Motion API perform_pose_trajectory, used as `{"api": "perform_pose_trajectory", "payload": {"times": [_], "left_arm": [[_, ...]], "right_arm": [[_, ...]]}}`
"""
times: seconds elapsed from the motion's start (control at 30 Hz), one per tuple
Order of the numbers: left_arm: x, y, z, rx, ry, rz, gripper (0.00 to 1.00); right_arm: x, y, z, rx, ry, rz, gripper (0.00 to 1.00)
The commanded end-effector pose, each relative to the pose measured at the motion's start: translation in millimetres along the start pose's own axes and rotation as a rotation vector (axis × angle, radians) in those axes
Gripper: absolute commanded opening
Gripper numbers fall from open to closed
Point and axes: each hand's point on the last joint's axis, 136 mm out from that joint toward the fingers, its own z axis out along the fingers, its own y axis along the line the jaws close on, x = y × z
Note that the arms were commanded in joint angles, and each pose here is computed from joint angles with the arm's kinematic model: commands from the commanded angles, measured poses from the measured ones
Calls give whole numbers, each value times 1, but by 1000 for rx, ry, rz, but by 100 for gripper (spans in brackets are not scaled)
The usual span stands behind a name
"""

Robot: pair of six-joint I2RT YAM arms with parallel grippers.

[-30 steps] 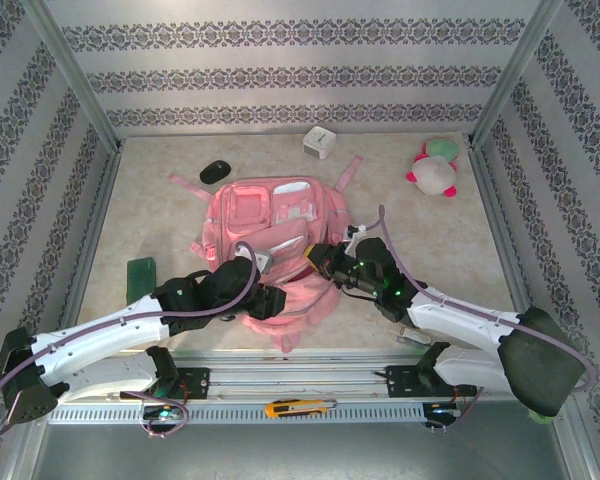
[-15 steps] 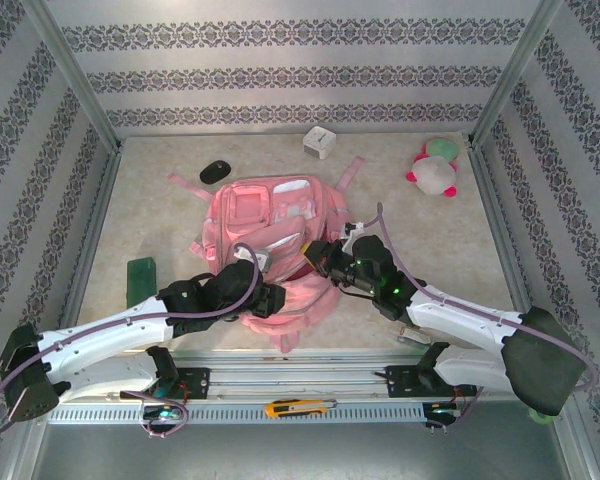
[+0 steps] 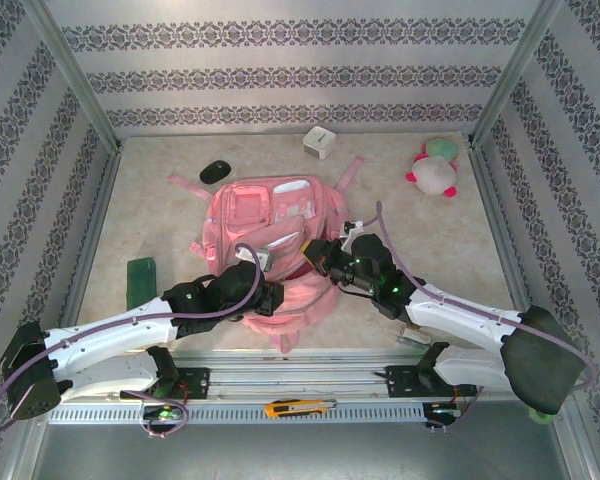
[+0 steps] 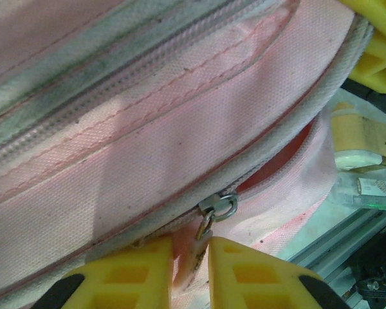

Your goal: Pack the student bag

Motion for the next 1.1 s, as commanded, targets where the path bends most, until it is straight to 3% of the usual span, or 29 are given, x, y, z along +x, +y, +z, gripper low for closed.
{"api": "perform_pose_trajectory", "payload": {"times": [0.0,0.3,0.43,0.8,1.07], "left_arm": [[-5,-5,-2,28,-49,-26,20],[-4,-3,1,15,-39,-29,18],[-2,7,-2,-38,-34,-37,1],[18,76,-37,-254,-41,-30,0],[10,103,-45,-307,-101,0,0]], "right_arm": [[-6,64,-5,-191,-33,-59,0],[-6,65,-5,-193,-33,-63,0],[-8,60,-8,-179,-33,-75,0],[-37,21,-42,-128,17,-16,0],[-42,8,-64,-129,90,23,0]]}}
